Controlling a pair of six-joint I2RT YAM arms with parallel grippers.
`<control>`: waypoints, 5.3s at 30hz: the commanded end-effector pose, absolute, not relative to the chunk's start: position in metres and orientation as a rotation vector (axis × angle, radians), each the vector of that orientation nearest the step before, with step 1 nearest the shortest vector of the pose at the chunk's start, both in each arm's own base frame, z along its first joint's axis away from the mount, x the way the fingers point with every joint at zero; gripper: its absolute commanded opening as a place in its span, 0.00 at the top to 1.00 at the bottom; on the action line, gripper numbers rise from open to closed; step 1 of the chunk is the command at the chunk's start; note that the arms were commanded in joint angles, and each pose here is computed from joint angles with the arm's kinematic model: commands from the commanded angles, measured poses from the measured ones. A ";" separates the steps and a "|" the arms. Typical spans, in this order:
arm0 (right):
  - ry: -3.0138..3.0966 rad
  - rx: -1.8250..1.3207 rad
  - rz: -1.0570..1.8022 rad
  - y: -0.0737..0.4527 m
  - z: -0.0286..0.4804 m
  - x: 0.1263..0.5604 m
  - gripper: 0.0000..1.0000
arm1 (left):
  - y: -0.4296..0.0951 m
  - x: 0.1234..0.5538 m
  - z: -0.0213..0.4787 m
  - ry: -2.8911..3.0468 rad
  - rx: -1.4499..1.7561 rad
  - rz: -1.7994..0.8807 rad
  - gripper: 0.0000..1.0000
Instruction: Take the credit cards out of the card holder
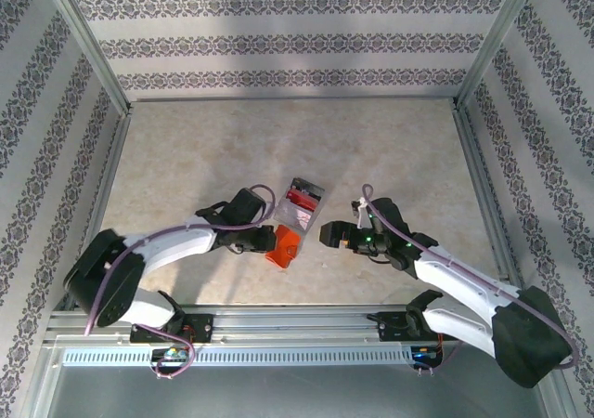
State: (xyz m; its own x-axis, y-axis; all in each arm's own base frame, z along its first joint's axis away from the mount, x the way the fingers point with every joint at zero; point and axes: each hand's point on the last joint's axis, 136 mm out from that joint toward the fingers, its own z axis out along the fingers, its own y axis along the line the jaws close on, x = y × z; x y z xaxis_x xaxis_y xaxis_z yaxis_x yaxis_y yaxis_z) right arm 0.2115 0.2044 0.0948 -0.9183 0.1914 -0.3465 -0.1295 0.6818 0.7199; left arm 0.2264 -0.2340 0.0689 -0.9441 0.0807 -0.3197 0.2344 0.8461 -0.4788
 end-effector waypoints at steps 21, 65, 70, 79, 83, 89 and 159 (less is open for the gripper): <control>1.607 -0.391 1.615 0.259 0.323 0.221 0.07 | -0.246 0.248 0.339 1.675 0.126 -1.295 1.00; 1.654 -0.345 1.619 0.270 0.317 0.237 0.98 | -0.228 0.254 0.329 1.736 0.067 -1.179 0.51; 1.626 -0.349 1.646 0.250 0.326 0.237 0.99 | -0.207 0.244 0.355 1.666 0.091 -1.175 0.13; 1.462 -0.449 1.772 0.236 0.383 0.215 0.99 | -0.222 0.211 0.424 1.483 0.333 -1.429 0.04; 1.426 -0.464 1.807 0.241 0.400 0.207 1.00 | -0.238 0.211 0.440 1.433 0.403 -1.558 0.09; 1.391 -0.518 1.851 0.257 0.413 0.193 1.00 | -0.250 0.226 0.433 1.456 0.405 -1.575 0.08; 2.384 -0.441 0.806 0.292 0.302 0.258 0.51 | -0.240 0.279 0.308 1.993 0.117 -1.034 1.00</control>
